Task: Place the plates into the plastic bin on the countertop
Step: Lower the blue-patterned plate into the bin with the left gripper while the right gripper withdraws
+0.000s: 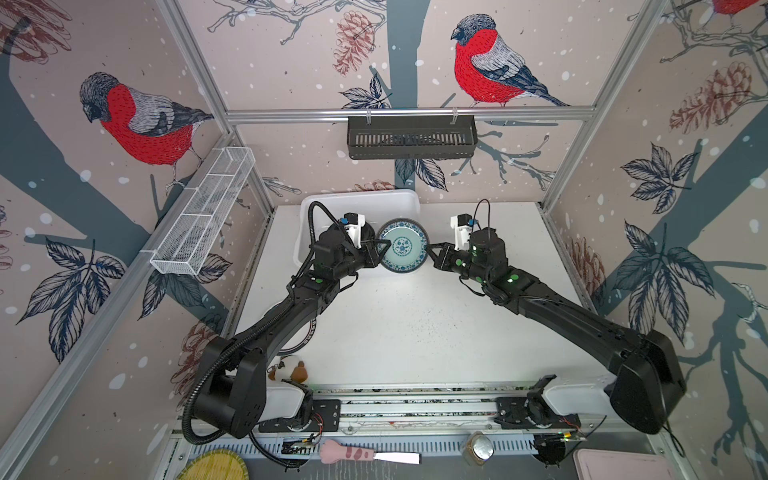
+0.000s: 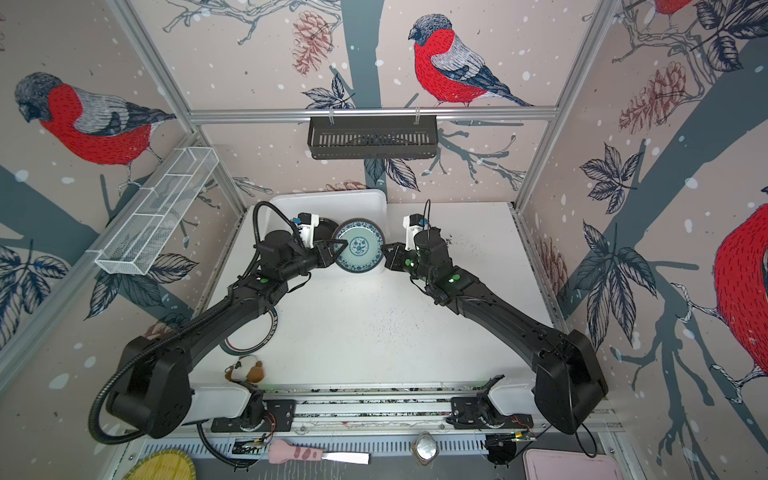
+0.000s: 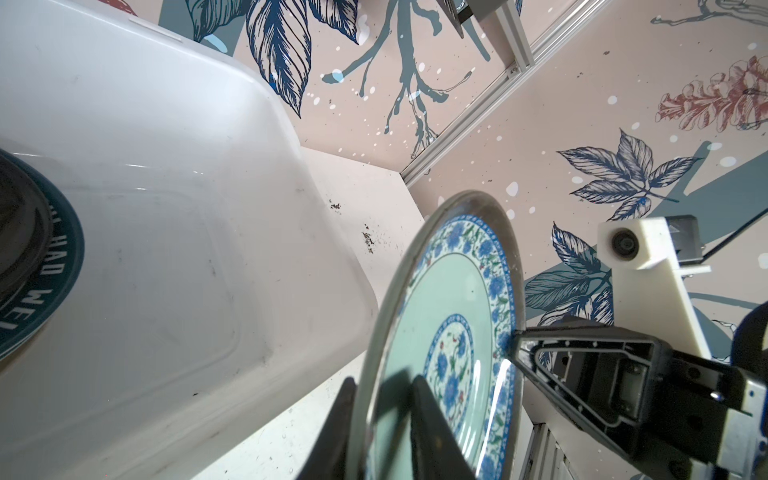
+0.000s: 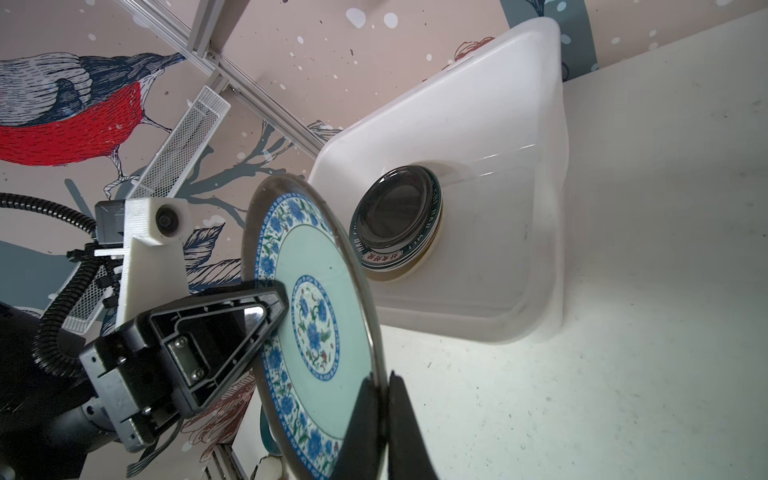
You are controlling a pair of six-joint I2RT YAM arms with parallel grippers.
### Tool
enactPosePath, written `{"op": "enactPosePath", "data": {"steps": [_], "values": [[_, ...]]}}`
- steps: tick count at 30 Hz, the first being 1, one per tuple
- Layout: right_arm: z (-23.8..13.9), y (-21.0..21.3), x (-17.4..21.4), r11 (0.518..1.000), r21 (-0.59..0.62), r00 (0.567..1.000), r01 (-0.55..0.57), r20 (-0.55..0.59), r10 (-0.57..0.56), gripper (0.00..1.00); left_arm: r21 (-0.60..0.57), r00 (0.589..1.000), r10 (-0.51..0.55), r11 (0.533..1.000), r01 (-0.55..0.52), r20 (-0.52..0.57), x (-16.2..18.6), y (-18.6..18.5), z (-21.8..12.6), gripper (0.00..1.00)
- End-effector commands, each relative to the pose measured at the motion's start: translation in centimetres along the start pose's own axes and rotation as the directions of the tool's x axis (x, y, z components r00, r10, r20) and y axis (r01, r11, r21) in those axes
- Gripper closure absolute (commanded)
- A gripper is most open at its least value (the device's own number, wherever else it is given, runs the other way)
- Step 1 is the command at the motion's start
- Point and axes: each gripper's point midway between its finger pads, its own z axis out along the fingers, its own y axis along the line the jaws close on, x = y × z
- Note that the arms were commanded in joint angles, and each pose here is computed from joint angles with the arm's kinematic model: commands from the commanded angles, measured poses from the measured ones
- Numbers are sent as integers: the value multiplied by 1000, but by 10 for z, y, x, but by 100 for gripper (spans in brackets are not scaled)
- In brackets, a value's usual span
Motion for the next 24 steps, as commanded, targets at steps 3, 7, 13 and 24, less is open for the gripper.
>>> {"op": "enactPosePath", "data": {"steps": [3,7,13,24], "values": [[-2,14,-10,998,-55,999,30,42,-28,91,58,999,23,998,-25,32,-14,-11,8,96],[-4,10,-11,998,-41,998,38,52,-35,90,59,1000,8,998,-9,21,-13,-9,13,100],[-3,6,-10,999,-29,998,38,53,-36,79,52,1000,8,999,-9,18,-13,-8,13,100],[-3,-4,-7,999,-12,998,33,47,-33,17,-2,1000,17,1000,-17,22,-16,-1,12,100]]}}
